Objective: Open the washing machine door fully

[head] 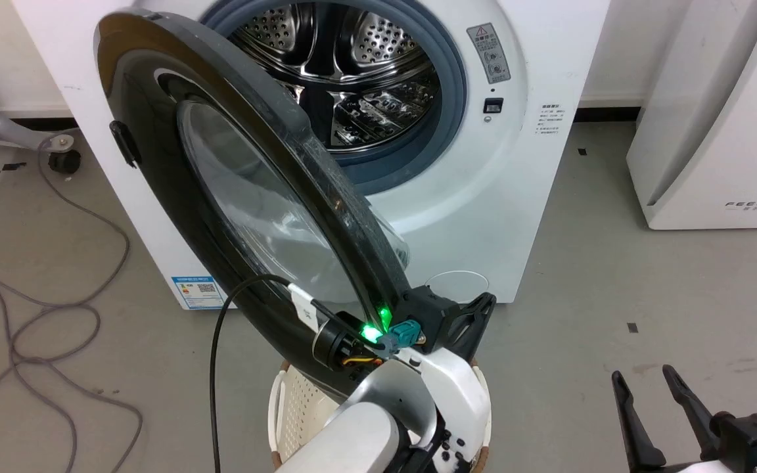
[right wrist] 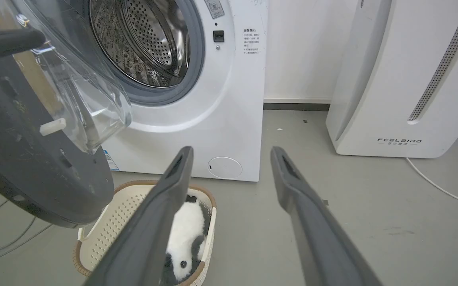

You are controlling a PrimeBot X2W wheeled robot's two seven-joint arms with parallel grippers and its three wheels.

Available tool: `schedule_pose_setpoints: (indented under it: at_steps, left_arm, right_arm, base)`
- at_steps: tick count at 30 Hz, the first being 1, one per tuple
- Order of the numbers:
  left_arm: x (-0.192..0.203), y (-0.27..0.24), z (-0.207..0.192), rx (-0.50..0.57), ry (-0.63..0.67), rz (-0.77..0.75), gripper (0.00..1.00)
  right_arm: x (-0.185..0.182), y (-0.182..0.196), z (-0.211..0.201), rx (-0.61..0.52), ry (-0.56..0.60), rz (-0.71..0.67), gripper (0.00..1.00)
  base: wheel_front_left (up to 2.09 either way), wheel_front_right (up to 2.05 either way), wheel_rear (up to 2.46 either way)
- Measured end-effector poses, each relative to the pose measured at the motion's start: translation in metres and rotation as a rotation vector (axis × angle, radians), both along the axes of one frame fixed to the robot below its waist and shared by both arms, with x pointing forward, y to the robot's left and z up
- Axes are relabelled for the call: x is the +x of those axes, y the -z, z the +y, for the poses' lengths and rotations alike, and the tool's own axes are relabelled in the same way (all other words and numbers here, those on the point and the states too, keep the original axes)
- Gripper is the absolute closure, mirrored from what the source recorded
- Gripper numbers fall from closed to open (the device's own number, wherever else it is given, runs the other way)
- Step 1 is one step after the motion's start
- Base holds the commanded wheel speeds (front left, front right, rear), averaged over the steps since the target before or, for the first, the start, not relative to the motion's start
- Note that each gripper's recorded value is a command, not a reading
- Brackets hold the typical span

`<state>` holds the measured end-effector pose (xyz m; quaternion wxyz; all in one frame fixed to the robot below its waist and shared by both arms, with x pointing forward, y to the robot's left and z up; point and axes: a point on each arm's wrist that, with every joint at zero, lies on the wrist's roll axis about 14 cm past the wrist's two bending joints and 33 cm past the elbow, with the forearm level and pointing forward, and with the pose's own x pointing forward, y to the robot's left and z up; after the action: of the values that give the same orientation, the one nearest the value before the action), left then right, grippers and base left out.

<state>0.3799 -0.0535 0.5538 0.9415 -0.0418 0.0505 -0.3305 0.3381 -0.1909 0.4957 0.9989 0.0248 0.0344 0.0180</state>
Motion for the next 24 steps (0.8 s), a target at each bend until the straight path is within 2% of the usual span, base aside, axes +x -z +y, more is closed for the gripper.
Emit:
schedule_pose_setpoints:
  at_steps: [24]
  left_arm:
    - [-0.027, 0.015, 0.039, -0.023, -0.126, 0.047, 1.0]
  right_arm:
    - [-0.001, -0.006, 0.002, 0.031, -0.006, -0.02, 0.0]
  base:
    - [0.0, 0.0, 0.0]
